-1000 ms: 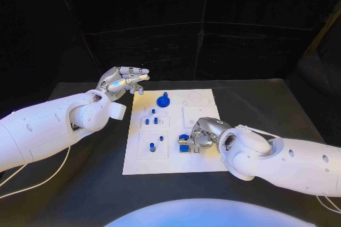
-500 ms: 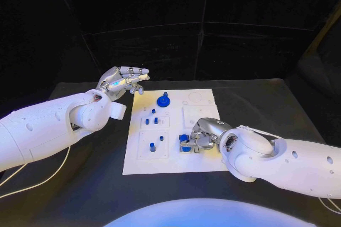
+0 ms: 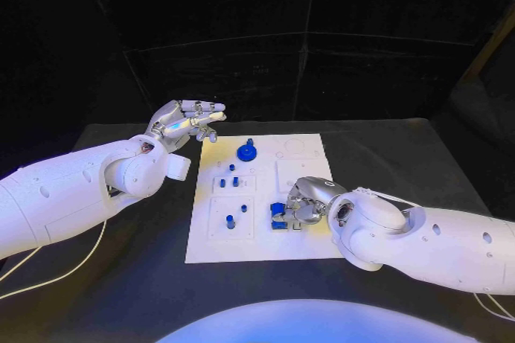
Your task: Assemble the parts on the task board
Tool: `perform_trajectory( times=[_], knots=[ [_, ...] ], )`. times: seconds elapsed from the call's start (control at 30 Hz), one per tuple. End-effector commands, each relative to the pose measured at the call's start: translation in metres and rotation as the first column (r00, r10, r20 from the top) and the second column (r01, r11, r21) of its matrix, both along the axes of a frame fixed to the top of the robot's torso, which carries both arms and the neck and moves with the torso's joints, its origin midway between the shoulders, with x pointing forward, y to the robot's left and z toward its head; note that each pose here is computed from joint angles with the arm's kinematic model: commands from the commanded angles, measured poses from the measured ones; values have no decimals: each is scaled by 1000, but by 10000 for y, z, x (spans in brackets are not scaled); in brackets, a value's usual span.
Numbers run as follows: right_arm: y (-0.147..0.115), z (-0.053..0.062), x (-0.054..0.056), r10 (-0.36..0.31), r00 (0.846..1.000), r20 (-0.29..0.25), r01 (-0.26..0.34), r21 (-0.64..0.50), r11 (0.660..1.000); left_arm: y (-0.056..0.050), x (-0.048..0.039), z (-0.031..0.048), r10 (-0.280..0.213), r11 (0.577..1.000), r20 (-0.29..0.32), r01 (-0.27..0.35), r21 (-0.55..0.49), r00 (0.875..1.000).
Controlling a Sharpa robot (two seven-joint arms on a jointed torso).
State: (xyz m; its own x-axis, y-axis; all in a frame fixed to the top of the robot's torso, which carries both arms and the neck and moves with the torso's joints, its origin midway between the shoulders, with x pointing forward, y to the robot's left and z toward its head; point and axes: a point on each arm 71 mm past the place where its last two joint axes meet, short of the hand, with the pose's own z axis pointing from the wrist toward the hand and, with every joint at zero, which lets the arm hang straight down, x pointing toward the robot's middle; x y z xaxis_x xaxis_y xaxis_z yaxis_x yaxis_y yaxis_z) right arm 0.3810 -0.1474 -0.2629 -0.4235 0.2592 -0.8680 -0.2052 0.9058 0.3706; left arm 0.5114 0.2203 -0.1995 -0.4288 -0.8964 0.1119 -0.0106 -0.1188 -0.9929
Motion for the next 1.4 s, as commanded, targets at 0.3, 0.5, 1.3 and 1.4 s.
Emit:
perform_trajectory(
  times=[0.3, 0.5, 1.3, 1.4],
  knots=[
    [23, 20, 5, -7, 1000, 15, 6, 25, 1000, -13, 1, 11, -10, 1000, 1, 10, -8, 1000],
    [-99, 118, -45, -33, 998, 55, 26, 123, 992, 0, 1, 11, -7, 1000, 1, 7, -7, 1000],
    [-1096, 333, -20, -132, 988, 85, 135, -32, 990, 17, -10, 16, -4, 1000, 2, 4, -7, 1000],
    [-1118, 291, -5, -132, 988, 76, 137, -76, 988, 21, -14, 18, -3, 1000, 3, 3, -7, 1000]
  ],
)
